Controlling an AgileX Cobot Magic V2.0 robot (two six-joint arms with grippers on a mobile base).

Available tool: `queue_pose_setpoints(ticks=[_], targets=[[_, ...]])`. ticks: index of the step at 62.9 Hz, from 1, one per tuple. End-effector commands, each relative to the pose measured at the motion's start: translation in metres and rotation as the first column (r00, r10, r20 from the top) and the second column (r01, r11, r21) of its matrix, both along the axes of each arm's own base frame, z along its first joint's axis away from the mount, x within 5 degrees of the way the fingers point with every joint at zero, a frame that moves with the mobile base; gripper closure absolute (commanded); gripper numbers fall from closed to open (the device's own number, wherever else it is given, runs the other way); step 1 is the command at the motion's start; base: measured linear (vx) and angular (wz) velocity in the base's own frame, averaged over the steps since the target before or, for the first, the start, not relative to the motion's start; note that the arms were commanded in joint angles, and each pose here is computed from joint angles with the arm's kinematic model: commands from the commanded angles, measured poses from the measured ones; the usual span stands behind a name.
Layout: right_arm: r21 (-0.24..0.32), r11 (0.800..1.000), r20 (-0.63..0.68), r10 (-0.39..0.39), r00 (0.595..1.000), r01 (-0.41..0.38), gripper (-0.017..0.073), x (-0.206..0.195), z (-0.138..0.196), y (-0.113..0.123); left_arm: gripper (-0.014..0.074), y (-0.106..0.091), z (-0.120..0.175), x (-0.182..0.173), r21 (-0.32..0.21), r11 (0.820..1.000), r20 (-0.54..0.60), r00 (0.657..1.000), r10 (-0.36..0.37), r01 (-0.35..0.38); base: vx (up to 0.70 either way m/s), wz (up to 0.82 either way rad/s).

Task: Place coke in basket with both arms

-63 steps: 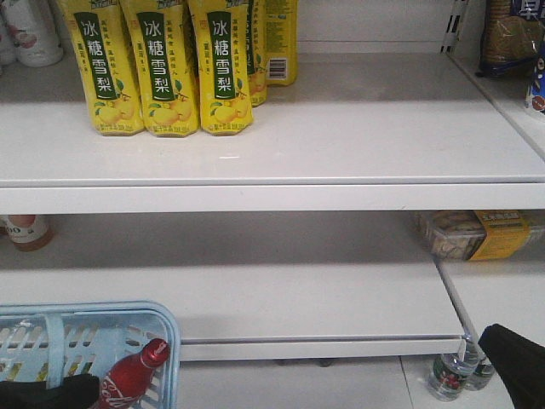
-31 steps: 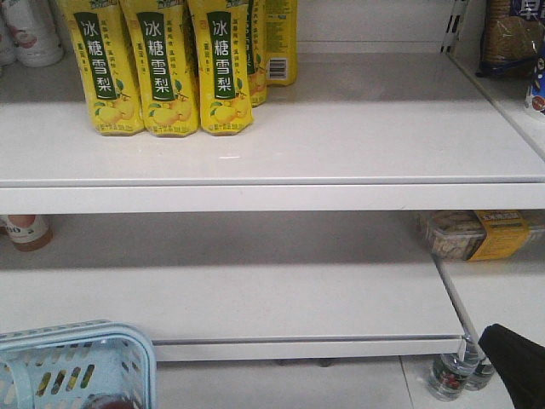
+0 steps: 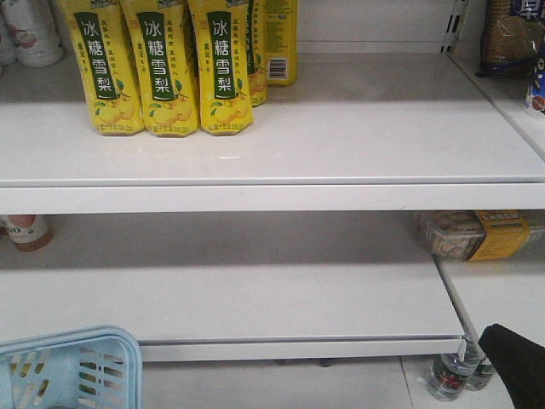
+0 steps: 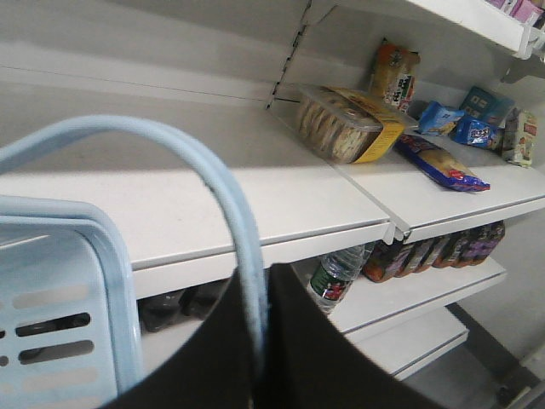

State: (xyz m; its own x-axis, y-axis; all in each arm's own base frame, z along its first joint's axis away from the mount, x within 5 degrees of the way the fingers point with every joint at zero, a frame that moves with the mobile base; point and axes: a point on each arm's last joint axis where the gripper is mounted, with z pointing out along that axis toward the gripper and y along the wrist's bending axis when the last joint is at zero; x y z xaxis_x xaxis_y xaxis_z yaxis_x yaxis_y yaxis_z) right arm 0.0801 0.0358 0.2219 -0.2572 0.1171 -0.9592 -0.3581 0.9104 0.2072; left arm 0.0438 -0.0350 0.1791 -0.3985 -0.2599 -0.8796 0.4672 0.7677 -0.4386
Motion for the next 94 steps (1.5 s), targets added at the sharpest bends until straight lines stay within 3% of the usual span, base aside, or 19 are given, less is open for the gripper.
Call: queue_pose_setpoints(ticks=[1,14,23,28,37,41,45,51,67,77,94], targets=[[-0.039,0.999,0.031,-0.022,0.999,0.023,0.0564,0.002,0.008,-0.002,0.0600,0.002,0.008,0.002,0.008,1.000,0.138,0.990,0.020,-0.021,0.00,0.00],[-0.039,0.999,0.031,-0.022,0.999,0.023,0.0564,0.002,0.008,-0.002,0.0600,0.006,0.007,0.004,0.110,0.990,0.199,0.978,0.062,-0.085,0.00,0.00],[-0.039,0.999,0.031,-0.022,0.999,0.023,0.0564,0.002,0.008,-0.002,0.0600,0.012,0.008,0.007,0.111,0.975,0.211,0.964,0.164,-0.190,0.00,0.00],[-0.039,0.999,0.031,-0.022,0.999,0.023,0.0564,0.002,0.008,-0.002,0.0600,0.015,0.008,0.008,0.133,0.961,0.226,0.951,0.210,-0.244,0.00,0.00],[-0.039,0.999,0.031,-0.022,0.999,0.023,0.0564,0.002,0.008,-0.002,0.0600,0.020,0.010,0.010,0.233,0.917,0.313,0.917,0.245,-0.325,0.00,0.00],[-0.039,0.999,0.031,-0.022,0.999,0.023,0.0564,0.002,0.008,-0.002,0.0600,0.021,0.011,0.010,0.243,0.904,0.330,0.906,0.265,-0.353,0.00,0.00],[-0.039,0.999,0.031,-0.022,0.999,0.023,0.0564,0.002,0.008,-0.002,0.0600,0.022,0.012,0.011,0.219,0.901,0.335,0.896,0.292,-0.375,0.00,0.00],[-0.039,0.999,0.031,-0.022,0.999,0.023,0.0564,0.002,0.008,-0.002,0.0600,0.024,0.015,0.011,0.139,0.902,0.318,0.881,0.350,-0.408,0.00,0.00],[-0.039,0.999,0.031,-0.022,0.999,0.023,0.0564,0.002,0.008,-0.002,0.0600,0.030,0.015,0.012,-0.007,0.862,0.218,0.840,0.496,-0.507,0.00,0.00],[-0.039,0.999,0.031,-0.022,0.999,0.023,0.0564,0.002,0.008,-0.002,0.0600,0.032,0.015,0.012,-0.020,0.845,0.209,0.824,0.526,-0.535,0.00,0.00],[-0.039,0.999,0.031,-0.022,0.999,0.023,0.0564,0.002,0.008,-0.002,0.0600,0.032,0.015,0.012,0.004,0.843,0.226,0.822,0.522,-0.537,0.00,0.00]])
